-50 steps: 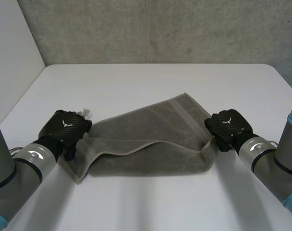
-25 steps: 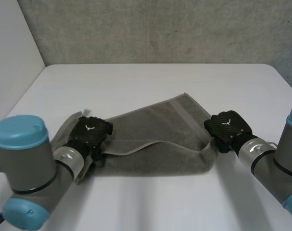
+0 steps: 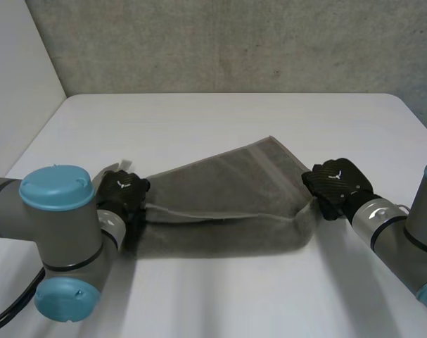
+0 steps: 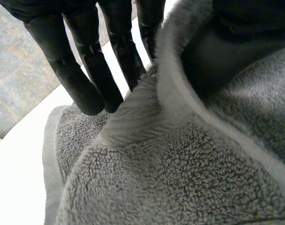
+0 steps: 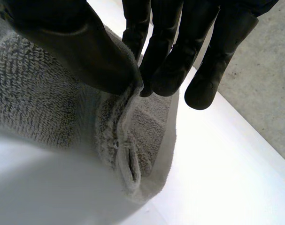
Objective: Fold the towel.
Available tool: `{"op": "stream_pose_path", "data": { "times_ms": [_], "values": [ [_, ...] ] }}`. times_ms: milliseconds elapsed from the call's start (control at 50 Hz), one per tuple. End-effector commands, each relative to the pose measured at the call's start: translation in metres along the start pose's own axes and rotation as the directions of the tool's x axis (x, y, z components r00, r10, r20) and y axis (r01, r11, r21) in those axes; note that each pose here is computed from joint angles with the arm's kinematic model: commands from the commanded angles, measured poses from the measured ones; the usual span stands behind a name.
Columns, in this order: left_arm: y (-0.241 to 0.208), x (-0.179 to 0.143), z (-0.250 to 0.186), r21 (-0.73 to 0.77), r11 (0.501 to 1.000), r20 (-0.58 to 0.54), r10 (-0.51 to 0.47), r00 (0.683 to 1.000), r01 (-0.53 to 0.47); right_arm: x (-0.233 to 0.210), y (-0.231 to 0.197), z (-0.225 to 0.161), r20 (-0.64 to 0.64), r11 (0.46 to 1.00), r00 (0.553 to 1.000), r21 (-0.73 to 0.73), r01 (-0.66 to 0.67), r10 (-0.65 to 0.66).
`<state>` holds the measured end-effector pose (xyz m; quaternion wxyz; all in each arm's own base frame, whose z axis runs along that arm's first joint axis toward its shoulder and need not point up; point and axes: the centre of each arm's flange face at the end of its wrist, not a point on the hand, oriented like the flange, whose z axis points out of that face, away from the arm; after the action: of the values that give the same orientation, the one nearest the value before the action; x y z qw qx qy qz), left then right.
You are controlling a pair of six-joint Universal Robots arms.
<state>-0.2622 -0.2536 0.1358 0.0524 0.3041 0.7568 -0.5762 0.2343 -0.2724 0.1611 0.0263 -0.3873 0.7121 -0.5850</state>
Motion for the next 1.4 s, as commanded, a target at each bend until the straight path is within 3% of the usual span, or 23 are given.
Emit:
{"op": "stream_pose_path", "data": {
  "times_ms": [20, 120, 200, 300, 340, 520, 600, 680, 720, 740, 760, 780, 840, 880, 900, 940, 960, 1060, 1120, 1180, 1220, 1300, 1400],
  "values": [
    [-0.01, -0.015, -0.004, 0.02, 0.997, 0.035, 0.068, 0.997, -0.069, 0.013, -0.022, -0.009, -0.017, 1.0, 1.0, 0.015, 0.0, 0.0],
    [-0.073, -0.063, -0.028, 0.211, 0.976, 0.169, 0.012, 0.986, -0.048, 0.033, -0.071, -0.03, -0.037, 0.997, 0.999, 0.076, 0.024, -0.021],
    [-0.1, -0.083, -0.036, 0.275, 0.96, 0.204, -0.008, 0.979, -0.049, 0.039, -0.087, -0.039, -0.003, 0.999, 1.0, 0.037, 0.024, -0.024],
    [-0.104, -0.104, -0.032, 0.205, 0.978, 0.18, 0.003, 0.984, -0.041, 0.037, -0.086, -0.033, 0.122, 0.994, 0.991, -0.088, 0.071, -0.06],
    [-0.088, -0.103, -0.016, 0.099, 0.995, 0.118, 0.019, 0.993, -0.031, 0.034, -0.083, -0.027, 0.191, 0.976, 0.974, -0.149, 0.156, -0.126],
    [-0.054, -0.089, 0.027, -0.104, 0.994, 0.0, 0.039, 0.999, -0.039, 0.042, -0.076, 0.01, 0.208, 0.96, 0.96, -0.167, 0.225, -0.189],
    [-0.052, -0.092, 0.056, -0.152, 0.982, -0.018, 0.107, 0.994, -0.108, 0.04, -0.089, 0.035, 0.169, 0.959, 0.955, -0.109, 0.263, -0.243],
    [-0.068, -0.105, 0.077, -0.098, 0.984, 0.027, 0.149, 0.988, -0.146, 0.043, -0.104, 0.058, 0.082, 0.948, 0.947, -0.046, 0.314, -0.309],
    [-0.103, -0.123, 0.089, 0.031, 0.989, 0.112, 0.138, 0.984, -0.142, 0.059, -0.132, 0.082, -0.114, 0.932, 0.931, 0.068, 0.355, -0.346],
    [-0.103, -0.123, 0.089, 0.031, 0.989, 0.113, 0.138, 0.984, -0.142, 0.059, -0.132, 0.082, -0.115, 0.932, 0.931, 0.069, 0.355, -0.346],
    [-0.129, -0.134, 0.091, 0.134, 0.983, 0.173, 0.104, 0.979, -0.128, 0.07, -0.157, 0.088, -0.255, 0.911, 0.908, 0.163, 0.378, -0.332],
    [-0.161, -0.146, 0.089, 0.27, 0.957, 0.235, 0.037, 0.971, -0.102, 0.075, -0.185, 0.091, -0.388, 0.877, 0.878, 0.27, 0.398, -0.279],
    [-0.189, -0.158, 0.083, 0.407, 0.911, 0.274, -0.059, 0.96, -0.061, 0.083, -0.205, 0.092, -0.494, 0.838, 0.845, 0.359, 0.412, -0.204],
    [-0.231, -0.189, 0.064, 0.626, 0.778, 0.259, -0.272, 0.927, 0.053, 0.097, -0.238, 0.079, -0.611, 0.754, 0.787, 0.479, 0.45, -0.081],
    [-0.231, -0.189, 0.064, 0.627, 0.777, 0.259, -0.273, 0.927, 0.054, 0.097, -0.238, 0.079, -0.612, 0.753, 0.787, 0.48, 0.45, -0.08],
    [-0.249, -0.206, 0.049, 0.725, 0.673, 0.176, -0.389, 0.904, 0.149, 0.105, -0.261, 0.048, -0.618, 0.719, 0.783, 0.511, 0.471, -0.073],
    [-0.249, -0.206, 0.049, 0.725, 0.673, 0.175, -0.389, 0.904, 0.149, 0.105, -0.262, 0.048, -0.618, 0.719, 0.783, 0.512, 0.471, -0.073],
    [-0.237, -0.194, 0.055, 0.66, 0.727, 0.108, -0.343, 0.933, 0.191, 0.091, -0.243, 0.052, -0.531, 0.766, 0.834, 0.471, 0.437, -0.149],
    [-0.203, -0.17, 0.071, 0.507, 0.825, 0.027, -0.305, 0.952, 0.249, 0.067, -0.207, 0.061, -0.392, 0.85, 0.892, 0.368, 0.376, -0.225],
    [-0.176, -0.155, 0.082, 0.406, 0.872, -0.02, -0.292, 0.956, 0.274, 0.059, -0.194, 0.064, -0.351, 0.871, 0.904, 0.331, 0.363, -0.244],
    [-0.154, -0.144, 0.088, 0.327, 0.904, -0.039, -0.277, 0.96, 0.274, 0.044, -0.151, 0.071, -0.238, 0.923, 0.932, 0.208, 0.325, -0.274],
    [-0.083, -0.12, 0.098, 0.123, 0.979, -0.045, -0.159, 0.986, 0.164, 0.02, -0.104, 0.07, -0.097, 0.952, 0.952, 0.073, 0.298, -0.291],
    [-0.038, -0.113, 0.093, 0.015, 0.998, -0.047, -0.056, 0.997, 0.056, 0.006, -0.08, 0.062, -0.019, 0.956, 0.956, 0.011, 0.294, -0.293]
  ]
}}
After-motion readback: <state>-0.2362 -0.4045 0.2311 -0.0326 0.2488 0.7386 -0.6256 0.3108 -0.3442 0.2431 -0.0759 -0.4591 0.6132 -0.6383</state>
